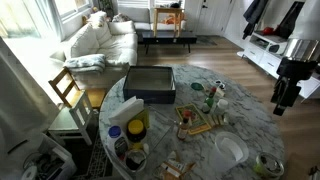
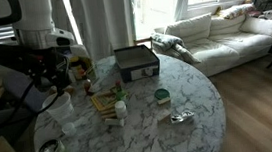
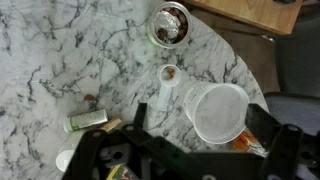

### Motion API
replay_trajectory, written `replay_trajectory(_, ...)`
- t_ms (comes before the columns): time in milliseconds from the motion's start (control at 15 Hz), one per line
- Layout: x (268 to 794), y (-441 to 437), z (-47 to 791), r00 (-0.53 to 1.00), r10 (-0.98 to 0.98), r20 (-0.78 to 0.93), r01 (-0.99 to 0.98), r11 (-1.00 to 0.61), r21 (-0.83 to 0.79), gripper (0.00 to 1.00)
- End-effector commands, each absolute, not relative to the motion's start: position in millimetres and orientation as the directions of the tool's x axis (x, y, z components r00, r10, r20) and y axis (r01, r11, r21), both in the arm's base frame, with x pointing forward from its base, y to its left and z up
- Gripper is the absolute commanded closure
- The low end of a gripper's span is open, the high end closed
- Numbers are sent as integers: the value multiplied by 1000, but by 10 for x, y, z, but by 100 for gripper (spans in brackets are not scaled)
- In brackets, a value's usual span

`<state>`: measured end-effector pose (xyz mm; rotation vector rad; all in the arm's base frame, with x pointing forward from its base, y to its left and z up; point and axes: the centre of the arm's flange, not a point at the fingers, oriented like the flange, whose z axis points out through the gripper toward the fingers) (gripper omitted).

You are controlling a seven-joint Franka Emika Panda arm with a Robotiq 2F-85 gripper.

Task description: Pour the contents in the clear measuring cup into the clear cup on the left

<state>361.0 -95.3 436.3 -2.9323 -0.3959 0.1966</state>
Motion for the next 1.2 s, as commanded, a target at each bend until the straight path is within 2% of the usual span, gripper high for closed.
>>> replay_trajectory(0, 3610, -953, 4363, 956, 274, -107, 250, -949, -191, 0)
replay_trajectory(533, 3625, -968, 4317, 955, 265, -136, 234, -950, -207, 0)
replay_trajectory(600, 3669, -1060, 4172, 972, 158, -174, 118, -969, -216, 0)
replay_trajectory(1133, 3649, -1608, 2897, 941, -236, -242, -286, -937, -199, 0)
